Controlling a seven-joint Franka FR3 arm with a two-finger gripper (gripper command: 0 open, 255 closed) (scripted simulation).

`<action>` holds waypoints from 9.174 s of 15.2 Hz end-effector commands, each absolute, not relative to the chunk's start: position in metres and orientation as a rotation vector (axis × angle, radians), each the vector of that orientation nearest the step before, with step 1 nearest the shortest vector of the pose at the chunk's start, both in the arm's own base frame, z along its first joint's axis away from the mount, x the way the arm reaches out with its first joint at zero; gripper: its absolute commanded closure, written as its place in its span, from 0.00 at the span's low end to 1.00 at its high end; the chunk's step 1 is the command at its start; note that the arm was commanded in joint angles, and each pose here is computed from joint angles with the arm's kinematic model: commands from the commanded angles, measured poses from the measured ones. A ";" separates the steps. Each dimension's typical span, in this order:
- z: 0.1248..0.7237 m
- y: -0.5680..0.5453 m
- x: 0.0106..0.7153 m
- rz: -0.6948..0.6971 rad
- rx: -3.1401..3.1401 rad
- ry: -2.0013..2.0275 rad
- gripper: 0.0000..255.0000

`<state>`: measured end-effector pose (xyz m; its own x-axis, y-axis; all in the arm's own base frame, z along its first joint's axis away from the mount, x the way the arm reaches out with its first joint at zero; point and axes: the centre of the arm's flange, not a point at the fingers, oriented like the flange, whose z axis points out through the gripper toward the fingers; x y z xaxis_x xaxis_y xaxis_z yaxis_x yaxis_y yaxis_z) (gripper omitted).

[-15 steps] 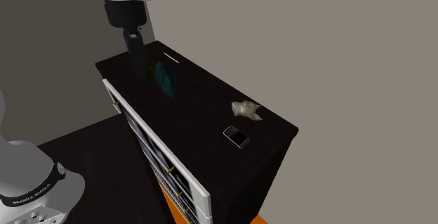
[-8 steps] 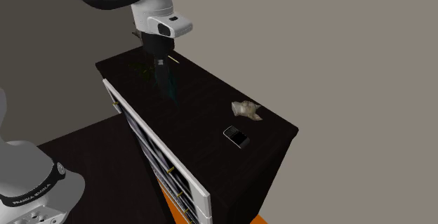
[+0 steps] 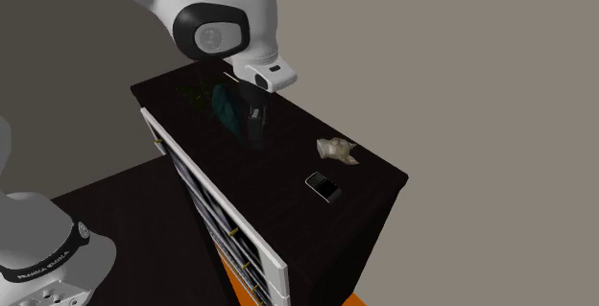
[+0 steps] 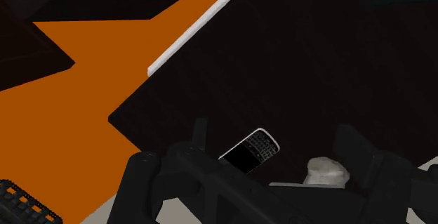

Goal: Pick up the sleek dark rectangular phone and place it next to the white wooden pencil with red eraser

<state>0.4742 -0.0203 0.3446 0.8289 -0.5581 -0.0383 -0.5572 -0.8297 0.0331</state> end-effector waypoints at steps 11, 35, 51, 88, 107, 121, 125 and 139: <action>0.221 -0.064 0.559 -0.021 2.807 -1.476 0.00; 0.097 -0.110 0.611 0.016 2.618 -1.850 0.00; 0.129 -0.110 0.611 0.016 2.618 -1.850 1.00; 0.183 0.247 0.614 0.016 2.618 -1.850 1.00; 0.185 0.497 0.616 0.016 2.618 -1.850 1.00; 0.116 0.504 0.616 0.016 2.618 -1.850 1.00; 0.110 0.504 0.616 0.016 2.618 -1.850 1.00; 0.150 0.502 0.614 0.016 2.618 -1.850 0.00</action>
<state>0.6139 0.5030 0.1373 0.3343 -0.9420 -0.0281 -0.9414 -0.3324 -0.0577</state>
